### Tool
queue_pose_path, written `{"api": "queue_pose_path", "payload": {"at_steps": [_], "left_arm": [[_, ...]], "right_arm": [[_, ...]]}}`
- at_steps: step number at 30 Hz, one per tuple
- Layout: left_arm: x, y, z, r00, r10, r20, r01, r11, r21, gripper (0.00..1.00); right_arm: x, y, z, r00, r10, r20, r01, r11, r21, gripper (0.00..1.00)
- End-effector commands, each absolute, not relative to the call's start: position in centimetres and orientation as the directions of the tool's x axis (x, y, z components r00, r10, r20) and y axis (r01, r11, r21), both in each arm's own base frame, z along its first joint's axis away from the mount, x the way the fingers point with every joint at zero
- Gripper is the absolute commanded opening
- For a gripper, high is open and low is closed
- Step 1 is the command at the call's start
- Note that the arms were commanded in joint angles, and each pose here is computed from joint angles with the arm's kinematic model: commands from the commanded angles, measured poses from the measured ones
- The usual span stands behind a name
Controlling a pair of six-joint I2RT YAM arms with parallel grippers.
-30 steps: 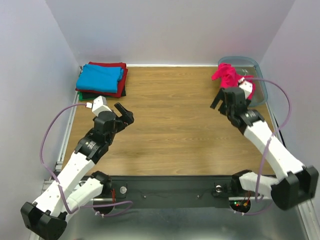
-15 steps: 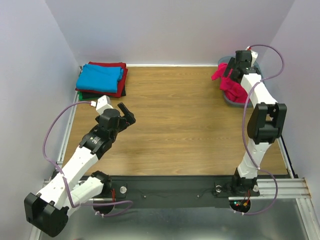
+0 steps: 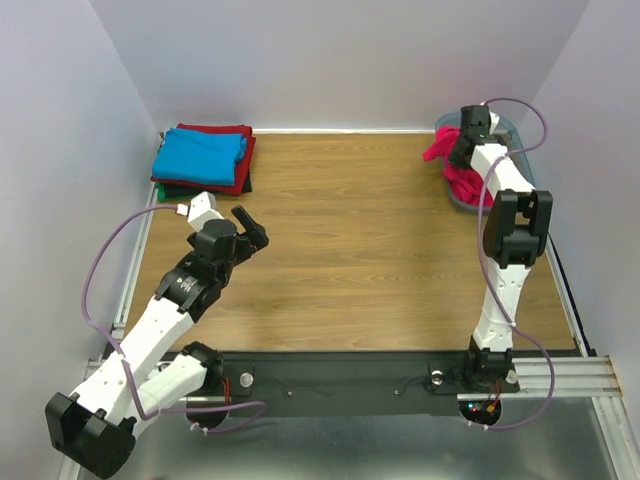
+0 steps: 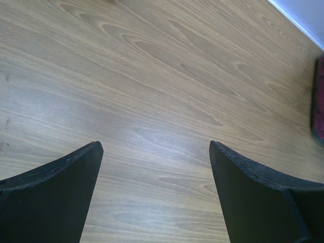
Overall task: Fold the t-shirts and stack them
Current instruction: Grab the tshirt from the pile, then move the tshirt to the center of the board
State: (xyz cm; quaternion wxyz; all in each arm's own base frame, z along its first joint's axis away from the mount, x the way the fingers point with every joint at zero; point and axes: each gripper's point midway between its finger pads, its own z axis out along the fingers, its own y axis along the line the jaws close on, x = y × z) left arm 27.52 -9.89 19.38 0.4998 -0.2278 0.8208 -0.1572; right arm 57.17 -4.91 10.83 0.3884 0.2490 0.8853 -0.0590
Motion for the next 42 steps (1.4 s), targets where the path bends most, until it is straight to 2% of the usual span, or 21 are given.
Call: {"api": "queue_pose_path", "payload": {"at_steps": [1,3,6,9,12,14,15,18,19,20,22,24,26,29,34,36,37,39,40,41,42], "left_arm": [[27.5,-9.2,20.9,-0.342,-0.561,-0.754,-0.224,0.828,-0.514,0.98],[27.3,-9.1,21.3,-0.331,-0.569,-0.753,-0.217,0.822,-0.526,0.99],[27.1,-9.2,21.6,-0.327,-0.575,-0.75,-0.205,0.818,-0.538,0.98],[26.9,-9.4,21.9,-0.33,-0.58,-0.745,-0.191,0.814,-0.549,0.98],[26.8,-9.5,22.0,-0.33,-0.586,-0.74,-0.183,0.809,-0.559,0.98],[26.6,-9.5,22.0,-0.33,-0.591,-0.736,-0.184,0.805,-0.564,0.98],[26.5,-9.5,21.9,-0.331,-0.591,-0.735,-0.186,0.805,-0.563,0.98],[26.3,-9.4,21.9,-0.33,-0.598,-0.731,-0.187,0.8,-0.57,0.99],[26.2,-9.3,21.9,-0.328,-0.601,-0.729,-0.187,0.798,-0.573,0.98],[26.1,-9.3,22.1,-0.32,-0.608,-0.727,-0.184,0.792,-0.582,0.99],[25.9,-9.2,21.9,-0.318,-0.615,-0.721,-0.183,0.786,-0.59,0.99],[25.7,-9.2,21.9,-0.32,-0.616,-0.72,-0.18,0.786,-0.592,0.98],[25.5,-9.0,22.0,-0.315,-0.622,-0.717,-0.188,0.781,-0.596,0.98],[25.2,-8.6,22.0,-0.304,-0.63,-0.715,-0.202,0.775,-0.598,0.98],[25.0,-8.2,22.1,-0.291,-0.641,-0.71,-0.217,0.767,-0.604,0.98],[24.9,-8.0,22.0,-0.287,-0.647,-0.706,-0.23,0.762,-0.605,0.99],[24.9,-8.0,22.1,-0.284,-0.651,-0.704,-0.233,0.759,-0.608,0.98],[24.7,-7.7,21.8,-0.282,-0.658,-0.699,-0.255,0.753,-0.606,0.98],[24.7,-7.5,21.7,-0.277,-0.659,-0.699,-0.265,0.752,-0.604,0.98],[24.6,-7.3,21.4,-0.28,-0.658,-0.699,-0.276,0.752,-0.598,0.98],[24.5,-7.2,21.2,-0.279,-0.659,-0.698,-0.284,0.751,-0.596,0.98]], "right_arm": [[58.6,-6.1,21.2,-0.401,0.369,-0.838,0.467,0.87,0.159,0.0],[58.1,-6.4,24.9,-0.349,0.341,-0.873,0.46,0.874,0.157,0.0],[55.4,-7.3,33.7,-0.214,0.282,-0.935,0.457,0.875,0.16,0.0],[53.3,-7.1,38.7,-0.134,0.265,-0.955,0.426,0.886,0.186,0.0],[50.5,-4.1,45.0,-0.048,0.29,-0.956,0.252,0.929,0.27,0.0],[48.3,-0.3,48.9,-0.025,0.335,-0.942,0.041,0.942,0.334,0.0],[47.0,2.5,50.8,-0.04,0.351,-0.935,-0.121,0.928,0.353,0.01],[44.0,7.5,54.4,-0.091,0.408,-0.908,-0.39,0.825,0.41,0.0],[41.3,10.4,56.6,-0.12,0.392,-0.912,-0.555,0.735,0.389,0.0],[40.0,12.4,57.5,-0.168,0.415,-0.894,-0.623,0.658,0.423,0.0],[37.0,16.5,60.6,-0.156,0.41,-0.899,-0.752,0.541,0.377,0.0],[34.7,18.8,62.6,-0.12,0.41,-0.904,-0.815,0.48,0.326,0.0],[31.8,21.1,64.9,-0.115,0.434,-0.894,-0.892,0.351,0.285,0.0],[29.3,22.6,66.6,-0.134,0.462,-0.877,-0.937,0.228,0.264,0.0],[29.6,23.6,66.7,-0.147,0.477,-0.866,-0.941,0.202,0.271,0.0],[30.2,23.4,66.3,-0.141,0.482,-0.865,-0.933,0.228,0.279,0.0],[31.9,23.7,64.3,-0.175,0.47,-0.865,-0.912,0.252,0.322,0.0],[31.9,22.6,63.2,-0.117,0.48,-0.869,-0.884,0.347,0.311,0.01],[35.6,22.4,57.7,-0.162,0.453,-0.877,-0.812,0.444,0.379,0.02],[33.7,21.2,57.4,-0.128,0.454,-0.882,-0.792,0.488,0.366,0.04],[34.4,20.4,54.9,-0.139,0.449,-0.882,-0.739,0.546,0.395,0.05]]}}
